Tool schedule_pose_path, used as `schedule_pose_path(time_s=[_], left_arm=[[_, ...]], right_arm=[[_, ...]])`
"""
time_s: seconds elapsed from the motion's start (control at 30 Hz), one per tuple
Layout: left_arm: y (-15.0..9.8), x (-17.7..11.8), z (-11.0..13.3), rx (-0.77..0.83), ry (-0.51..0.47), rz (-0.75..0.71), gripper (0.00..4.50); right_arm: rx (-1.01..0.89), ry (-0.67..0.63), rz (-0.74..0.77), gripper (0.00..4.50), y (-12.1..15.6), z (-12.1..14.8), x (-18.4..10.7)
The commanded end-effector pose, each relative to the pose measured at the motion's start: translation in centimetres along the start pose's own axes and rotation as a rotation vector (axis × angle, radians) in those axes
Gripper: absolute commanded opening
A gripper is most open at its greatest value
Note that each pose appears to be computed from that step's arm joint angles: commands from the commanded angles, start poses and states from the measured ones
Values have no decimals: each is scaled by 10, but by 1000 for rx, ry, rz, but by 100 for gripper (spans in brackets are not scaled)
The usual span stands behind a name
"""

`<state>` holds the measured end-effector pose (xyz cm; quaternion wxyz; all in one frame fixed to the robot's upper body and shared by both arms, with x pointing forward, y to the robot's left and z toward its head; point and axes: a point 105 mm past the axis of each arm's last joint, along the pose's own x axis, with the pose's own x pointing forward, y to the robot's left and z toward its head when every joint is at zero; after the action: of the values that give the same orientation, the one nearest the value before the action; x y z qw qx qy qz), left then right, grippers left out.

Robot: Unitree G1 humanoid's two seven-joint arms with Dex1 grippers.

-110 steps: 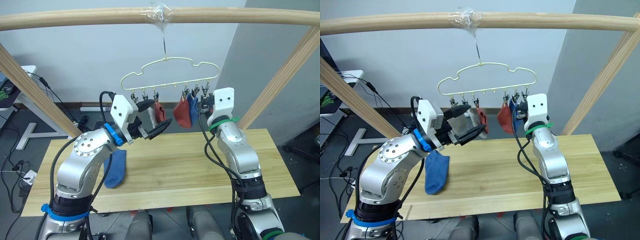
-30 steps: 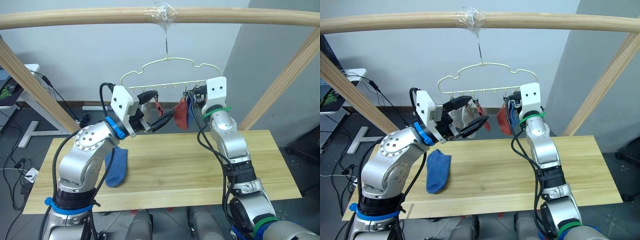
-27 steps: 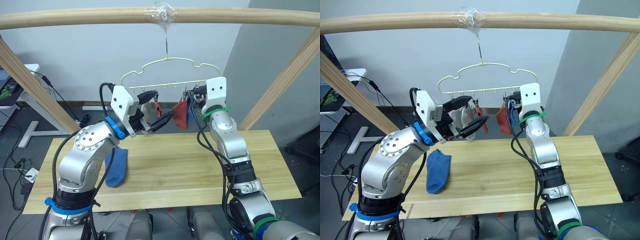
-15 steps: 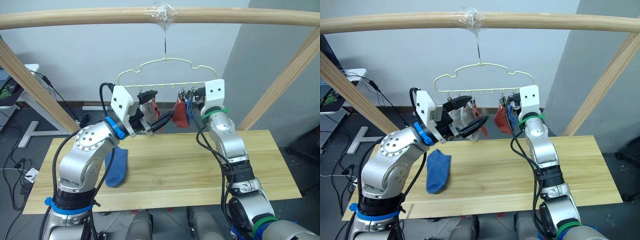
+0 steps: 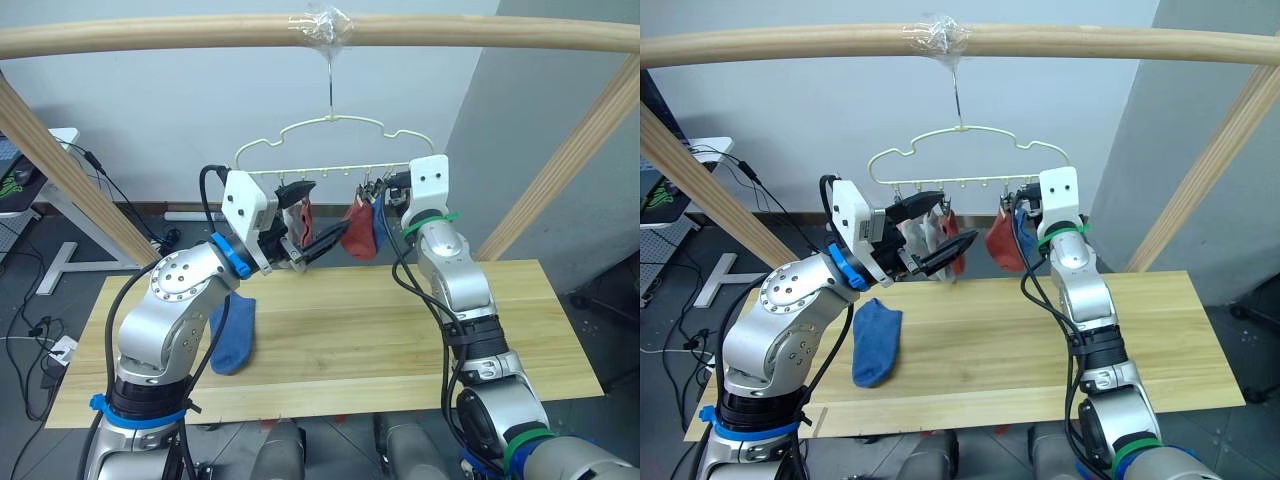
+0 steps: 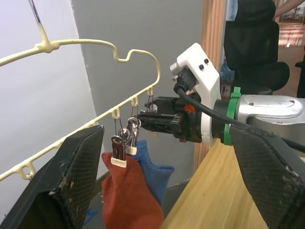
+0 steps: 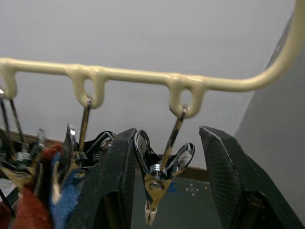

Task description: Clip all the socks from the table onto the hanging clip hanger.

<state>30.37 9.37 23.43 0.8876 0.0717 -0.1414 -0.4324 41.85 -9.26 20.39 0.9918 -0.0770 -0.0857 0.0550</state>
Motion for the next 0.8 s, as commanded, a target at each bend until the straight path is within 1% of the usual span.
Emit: schedule_pose_path(time_s=[0.03, 0.07, 0.13, 0.2, 0.3, 0.33, 0.47, 0.57, 0.67, 0.8], left_arm=[[-4, 1, 14, 21, -51, -15, 434], [-5, 2, 14, 20, -51, -15, 434], [-5, 1, 14, 20, -52, -17, 434], [-6, 2, 14, 19, -52, -18, 434], [-6, 2, 14, 17, -52, -18, 434], [-6, 2, 14, 16, -52, -18, 434], [-7, 2, 12, 11, -49, -19, 434], [-11, 2, 10, 2, -45, -28, 434], [-14, 1, 2, -40, -20, -20, 434], [-12, -2, -8, -105, 14, 12, 434]], right_arm=[[9, -70, -9, 214, -3, 17, 0], [9, -72, -9, 177, -4, 17, 0], [9, -75, -8, 129, -4, 18, 0], [7, -75, -8, 68, -5, 18, -1], [5, -76, -8, 8, -6, 18, -1], [4, -77, -8, 1, -7, 18, -1], [2, -75, 13, 1, -10, 20, -3], [16, -40, 42, 1, -12, 17, -3], [51, 21, 100, 1, -13, 15, -4], [87, 64, 132, 1, -15, 16, -5]])
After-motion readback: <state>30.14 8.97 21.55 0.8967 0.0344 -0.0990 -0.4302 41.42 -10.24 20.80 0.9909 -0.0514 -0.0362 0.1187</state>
